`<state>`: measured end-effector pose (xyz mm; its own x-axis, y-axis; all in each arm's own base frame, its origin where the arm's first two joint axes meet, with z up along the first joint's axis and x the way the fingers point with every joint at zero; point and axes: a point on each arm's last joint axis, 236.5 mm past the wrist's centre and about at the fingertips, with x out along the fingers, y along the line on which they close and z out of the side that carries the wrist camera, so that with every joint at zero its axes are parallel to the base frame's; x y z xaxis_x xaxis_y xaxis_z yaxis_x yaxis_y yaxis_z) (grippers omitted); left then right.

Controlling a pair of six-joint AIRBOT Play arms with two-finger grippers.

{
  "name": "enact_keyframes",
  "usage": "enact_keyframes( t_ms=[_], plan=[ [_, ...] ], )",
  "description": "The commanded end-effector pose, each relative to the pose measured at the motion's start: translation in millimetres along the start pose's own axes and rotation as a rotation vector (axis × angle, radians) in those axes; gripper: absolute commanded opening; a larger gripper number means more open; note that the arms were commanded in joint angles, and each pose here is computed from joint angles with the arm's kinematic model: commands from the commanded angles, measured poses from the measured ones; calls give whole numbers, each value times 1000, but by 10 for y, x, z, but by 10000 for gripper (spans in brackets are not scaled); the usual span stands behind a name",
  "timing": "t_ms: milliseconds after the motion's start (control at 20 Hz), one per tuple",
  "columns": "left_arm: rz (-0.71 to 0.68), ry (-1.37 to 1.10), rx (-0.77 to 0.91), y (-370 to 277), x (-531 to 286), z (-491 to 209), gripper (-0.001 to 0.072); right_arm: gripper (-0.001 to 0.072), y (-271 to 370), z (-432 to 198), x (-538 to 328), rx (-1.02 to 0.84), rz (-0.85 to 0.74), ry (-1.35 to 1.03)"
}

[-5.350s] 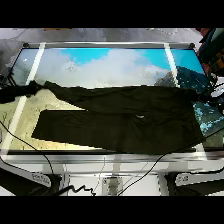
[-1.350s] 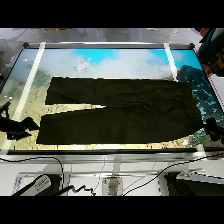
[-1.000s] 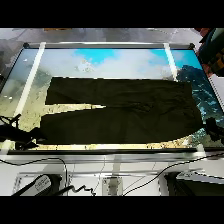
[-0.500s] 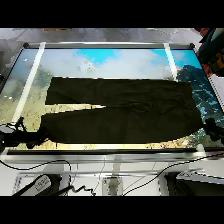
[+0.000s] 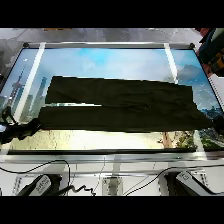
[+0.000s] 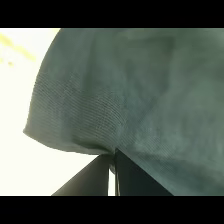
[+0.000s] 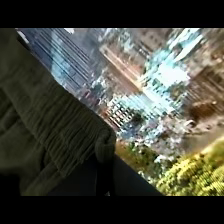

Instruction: Fold the clothes and pants, and hang the long-sleeved shirts on hangers.

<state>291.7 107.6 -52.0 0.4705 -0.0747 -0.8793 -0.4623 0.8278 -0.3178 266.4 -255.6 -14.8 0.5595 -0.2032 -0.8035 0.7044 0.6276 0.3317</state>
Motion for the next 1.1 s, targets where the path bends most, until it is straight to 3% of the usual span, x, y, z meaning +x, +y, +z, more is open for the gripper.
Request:
enact_keyframes(
  t_ms=[0,250,450,550,700,1050],
  plan=[
    [153,-125,133,297,-390,230,20,33,-165,60,-499,-72,-147,-59],
    [217,-209,125,497,-554,397,20,33,-108,108,-1001,-66,-199,-155],
    [81,-511,65,-10,-684,1110,17,32,24,254,-1317,-48,-186,-284],
    [30,-504,98,-283,-580,1227,17,32,94,250,-1262,-15,-145,-276],
    [-25,-345,57,-444,-236,985,18,33,76,239,-1215,-11,-147,-262],
    [-18,339,65,-194,-217,-559,22,33,62,319,-1239,-21,-155,-296]
  ],
)
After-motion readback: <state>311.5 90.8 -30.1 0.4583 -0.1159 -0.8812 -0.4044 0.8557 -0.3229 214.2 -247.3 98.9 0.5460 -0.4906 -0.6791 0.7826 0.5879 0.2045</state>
